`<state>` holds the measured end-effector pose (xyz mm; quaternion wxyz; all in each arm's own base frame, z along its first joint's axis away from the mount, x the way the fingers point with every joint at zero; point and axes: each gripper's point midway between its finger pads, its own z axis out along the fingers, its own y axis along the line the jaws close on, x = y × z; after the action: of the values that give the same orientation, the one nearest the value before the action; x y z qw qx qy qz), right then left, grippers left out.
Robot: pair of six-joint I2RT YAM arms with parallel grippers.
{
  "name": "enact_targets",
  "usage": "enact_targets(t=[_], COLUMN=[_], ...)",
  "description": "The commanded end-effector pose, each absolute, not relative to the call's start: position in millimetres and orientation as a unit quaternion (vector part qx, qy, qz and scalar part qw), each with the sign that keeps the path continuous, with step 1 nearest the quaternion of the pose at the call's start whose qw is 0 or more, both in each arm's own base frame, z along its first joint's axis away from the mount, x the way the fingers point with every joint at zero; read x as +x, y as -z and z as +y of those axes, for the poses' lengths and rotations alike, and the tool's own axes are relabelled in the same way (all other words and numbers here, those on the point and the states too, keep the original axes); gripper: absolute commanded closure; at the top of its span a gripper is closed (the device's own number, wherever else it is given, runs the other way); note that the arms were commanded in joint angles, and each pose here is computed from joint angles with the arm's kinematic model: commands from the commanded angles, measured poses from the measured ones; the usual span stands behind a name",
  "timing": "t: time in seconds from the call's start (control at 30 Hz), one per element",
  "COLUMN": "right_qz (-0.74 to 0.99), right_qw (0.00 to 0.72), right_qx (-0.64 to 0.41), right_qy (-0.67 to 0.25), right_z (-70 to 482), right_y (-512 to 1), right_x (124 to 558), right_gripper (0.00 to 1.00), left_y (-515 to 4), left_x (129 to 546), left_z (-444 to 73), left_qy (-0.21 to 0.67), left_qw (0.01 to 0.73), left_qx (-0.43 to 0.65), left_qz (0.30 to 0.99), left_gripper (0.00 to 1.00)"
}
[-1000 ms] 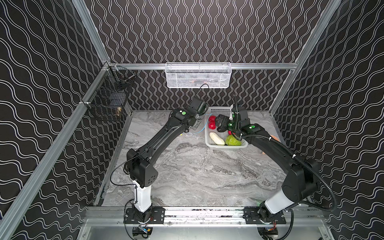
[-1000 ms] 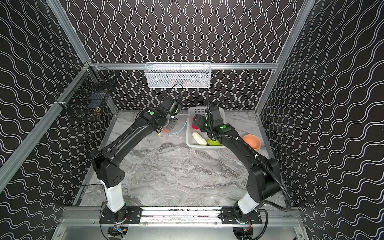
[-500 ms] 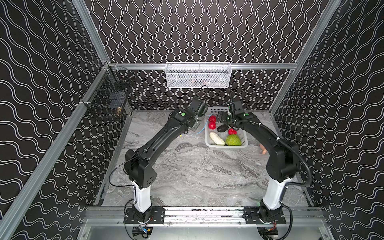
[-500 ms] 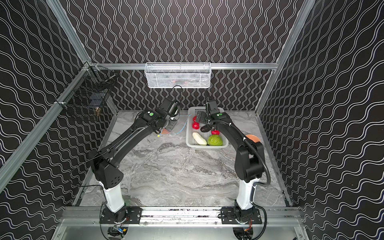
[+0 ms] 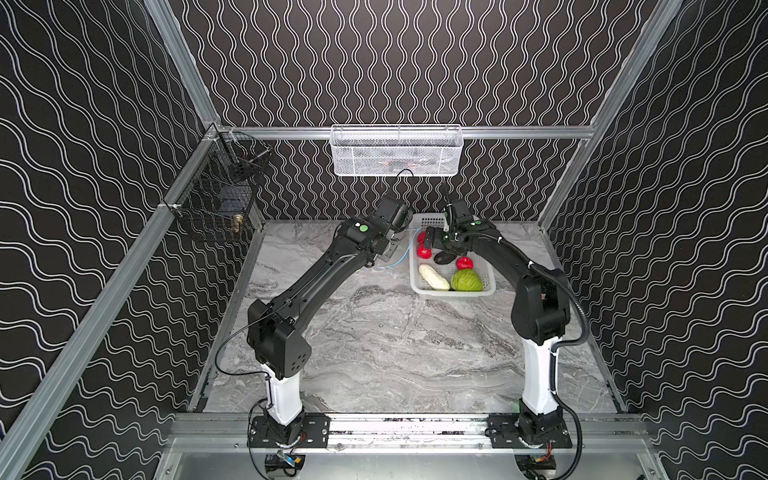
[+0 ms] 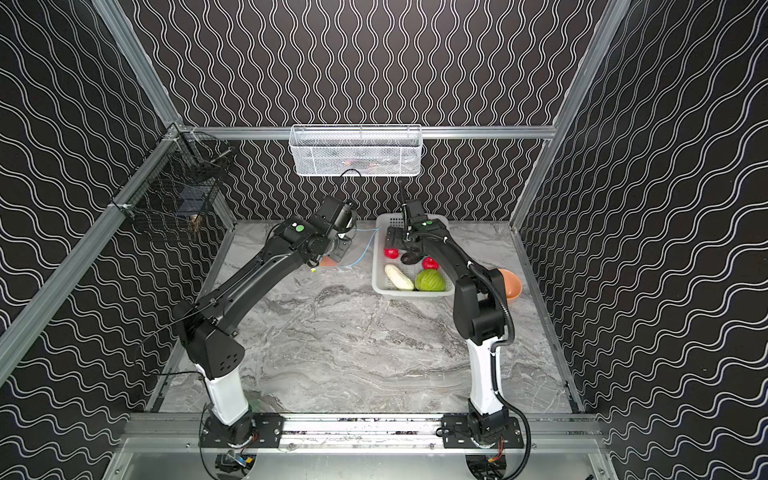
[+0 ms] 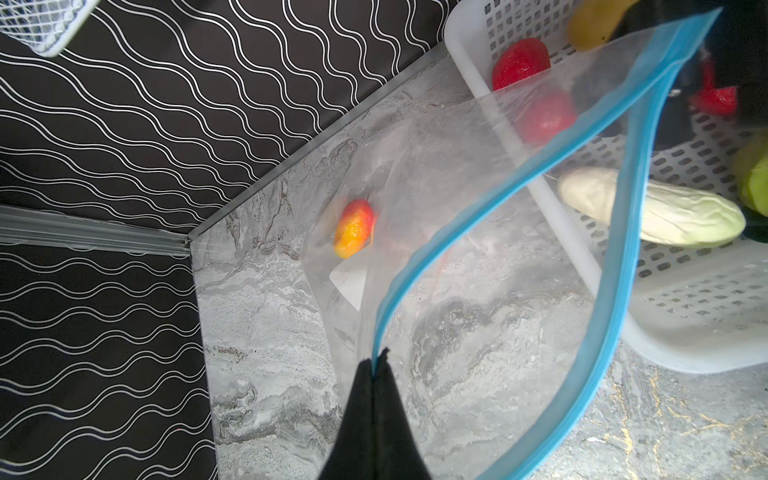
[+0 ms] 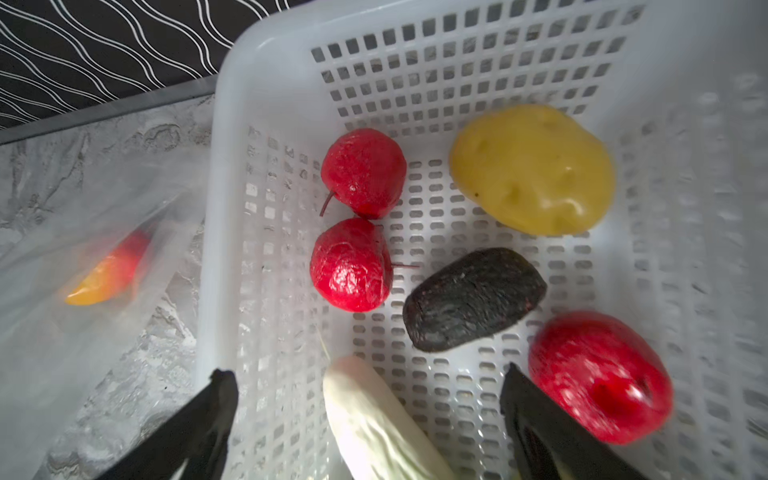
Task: Place the food in the zip-top bag and seal the zipper
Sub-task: 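Withdraw the right gripper from the bag back over the basket, then grasp a red apple in the basket with the right gripper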
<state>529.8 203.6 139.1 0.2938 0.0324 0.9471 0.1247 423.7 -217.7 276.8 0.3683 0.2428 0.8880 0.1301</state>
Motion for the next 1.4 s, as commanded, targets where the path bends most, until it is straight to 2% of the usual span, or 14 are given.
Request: enact_targets(t=[0.0, 0.3, 0.77, 1.1, 1.37], right_qz=[0.953, 0.954, 0.959, 0.959, 0.959], right_qw=[0.281, 0.273, 0.256, 0.253, 0.248], right_qx=[0.022, 0.015, 0.014, 0.008, 0.012], right_qy=[-0.114, -0.121, -0.117, -0.127, -0.134], right_z=[204, 214, 221, 226, 229], right_y=[-130, -115, -86, -76, -71], right_x=[530, 545, 561, 563, 565], right_gripper=[0.02, 0.11, 0.16, 0.33, 0.35], left_y=[-284, -281, -275, -276, -280], left_x=[425, 425, 428, 427, 426], left_z=[-217, -215, -218, -218, -217], left_qy=[-0.127, -0.134, -0.133, -0.131, -0.131], left_qw=[0.379, 0.379, 0.371, 0.372, 0.376], left_qx=[0.237, 0.237, 0.239, 0.240, 0.242], left_qz=[0.886, 0.884, 0.887, 0.887, 0.885], left_gripper=[1.00, 1.00, 1.00, 1.00, 1.00])
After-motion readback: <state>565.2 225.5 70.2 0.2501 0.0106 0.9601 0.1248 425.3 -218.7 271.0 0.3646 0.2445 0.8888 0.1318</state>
